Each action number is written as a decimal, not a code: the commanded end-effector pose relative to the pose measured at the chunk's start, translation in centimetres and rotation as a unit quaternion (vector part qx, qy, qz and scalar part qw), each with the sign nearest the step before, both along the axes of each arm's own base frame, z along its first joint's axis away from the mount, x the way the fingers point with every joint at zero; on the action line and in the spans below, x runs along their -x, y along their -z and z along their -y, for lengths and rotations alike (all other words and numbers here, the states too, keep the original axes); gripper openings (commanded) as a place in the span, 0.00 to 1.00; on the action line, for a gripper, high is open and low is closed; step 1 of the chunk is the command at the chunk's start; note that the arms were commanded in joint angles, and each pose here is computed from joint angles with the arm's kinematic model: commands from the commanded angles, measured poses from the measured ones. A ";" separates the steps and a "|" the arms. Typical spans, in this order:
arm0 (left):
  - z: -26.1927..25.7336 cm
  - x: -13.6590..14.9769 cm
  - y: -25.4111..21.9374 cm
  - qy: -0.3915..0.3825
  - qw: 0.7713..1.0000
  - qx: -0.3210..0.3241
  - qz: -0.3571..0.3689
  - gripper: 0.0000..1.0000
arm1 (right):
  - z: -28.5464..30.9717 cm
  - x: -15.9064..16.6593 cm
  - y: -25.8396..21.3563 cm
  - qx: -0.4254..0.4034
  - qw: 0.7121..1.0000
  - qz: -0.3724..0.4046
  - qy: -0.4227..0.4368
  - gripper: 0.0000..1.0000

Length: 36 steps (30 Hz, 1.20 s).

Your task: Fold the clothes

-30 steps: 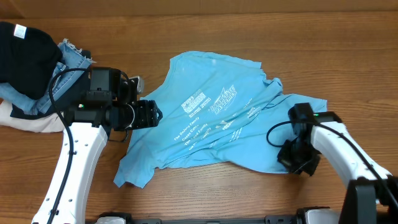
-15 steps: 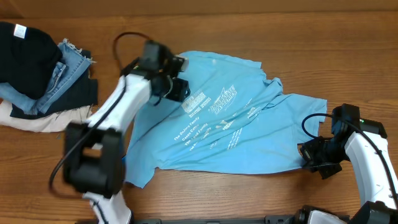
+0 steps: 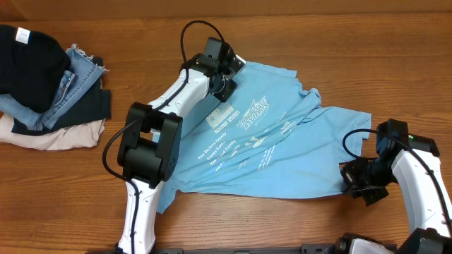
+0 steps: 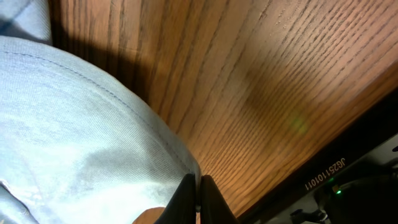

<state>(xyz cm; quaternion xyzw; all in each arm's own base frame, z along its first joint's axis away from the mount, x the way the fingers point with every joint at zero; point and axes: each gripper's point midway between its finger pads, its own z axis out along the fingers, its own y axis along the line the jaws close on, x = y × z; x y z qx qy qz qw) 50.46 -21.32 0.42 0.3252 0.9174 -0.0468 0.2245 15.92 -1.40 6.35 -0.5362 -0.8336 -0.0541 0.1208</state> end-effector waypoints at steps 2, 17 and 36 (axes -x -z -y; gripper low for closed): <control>-13.1 -1.3 6.3 -0.245 0.960 -0.137 -0.019 0.04 | 0.2 -0.1 -0.6 0.004 1.000 0.010 -0.017 0.04; -23.7 -4.0 -3.6 -0.390 0.916 -0.096 -0.009 0.29 | 0.1 -2.4 -0.5 -0.009 0.993 0.075 -0.088 0.52; -14.7 17.4 -21.9 -0.338 0.913 0.013 -0.227 0.66 | -1.7 -6.0 -0.5 -0.063 0.959 0.196 -0.196 0.73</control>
